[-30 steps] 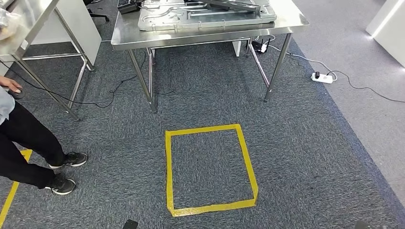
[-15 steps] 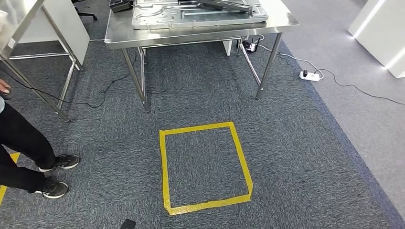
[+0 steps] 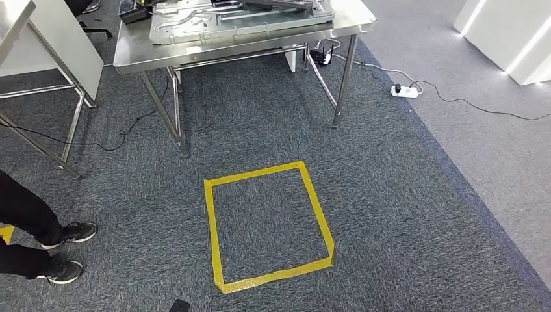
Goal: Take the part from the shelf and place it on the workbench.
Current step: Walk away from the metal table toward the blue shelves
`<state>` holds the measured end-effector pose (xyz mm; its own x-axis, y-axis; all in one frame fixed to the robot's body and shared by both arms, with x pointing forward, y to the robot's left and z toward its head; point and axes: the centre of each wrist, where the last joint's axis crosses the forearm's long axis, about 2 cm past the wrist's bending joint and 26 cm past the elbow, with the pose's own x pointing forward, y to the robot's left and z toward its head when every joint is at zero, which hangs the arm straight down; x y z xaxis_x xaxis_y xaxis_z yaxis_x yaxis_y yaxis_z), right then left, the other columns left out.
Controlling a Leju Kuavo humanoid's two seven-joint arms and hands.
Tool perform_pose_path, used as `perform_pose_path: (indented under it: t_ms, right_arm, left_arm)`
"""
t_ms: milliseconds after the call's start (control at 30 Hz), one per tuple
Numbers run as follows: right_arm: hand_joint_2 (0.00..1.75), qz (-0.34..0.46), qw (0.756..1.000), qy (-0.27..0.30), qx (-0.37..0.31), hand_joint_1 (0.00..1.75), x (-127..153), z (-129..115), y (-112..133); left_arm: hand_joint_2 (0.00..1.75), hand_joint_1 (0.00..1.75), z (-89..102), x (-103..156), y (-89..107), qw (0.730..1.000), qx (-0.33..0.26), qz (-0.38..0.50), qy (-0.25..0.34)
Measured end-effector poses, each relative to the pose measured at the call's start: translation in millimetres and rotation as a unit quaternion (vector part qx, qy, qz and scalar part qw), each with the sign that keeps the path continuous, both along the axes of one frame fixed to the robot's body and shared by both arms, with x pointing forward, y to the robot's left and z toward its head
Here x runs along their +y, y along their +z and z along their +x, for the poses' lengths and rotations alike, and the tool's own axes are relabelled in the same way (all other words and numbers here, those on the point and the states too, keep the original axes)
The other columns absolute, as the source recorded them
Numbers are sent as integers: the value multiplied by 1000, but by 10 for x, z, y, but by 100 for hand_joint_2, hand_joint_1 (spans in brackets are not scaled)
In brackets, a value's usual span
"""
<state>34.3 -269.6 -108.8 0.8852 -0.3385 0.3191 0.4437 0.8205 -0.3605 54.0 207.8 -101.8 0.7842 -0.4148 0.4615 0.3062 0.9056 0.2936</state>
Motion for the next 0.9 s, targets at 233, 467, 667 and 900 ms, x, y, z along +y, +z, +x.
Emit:
perform_pose_path:
  t_ms: [233, 467, 667, 900]
  right_arm:
    - [0, 48, 998, 33, 6, 0, 226, -7, 6]
    - [0, 95, 991, 88, -38, 0, 305, -8, 3]
    - [0, 104, 988, 107, -46, 0, 322, 2, 4]
    - [0, 106, 986, 121, -40, 0, 329, 16, 5]
  left_arm:
    - [0, 0, -13, 14, -4, 1000, 1, 1, 4]
    - [0, 0, -33, 2, -5, 1000, -4, -8, 10]
    - [0, 0, -18, -5, -2, 1000, -8, -10, 10]
    - [0, 0, 2, -13, 2, 1000, -7, -9, 8]
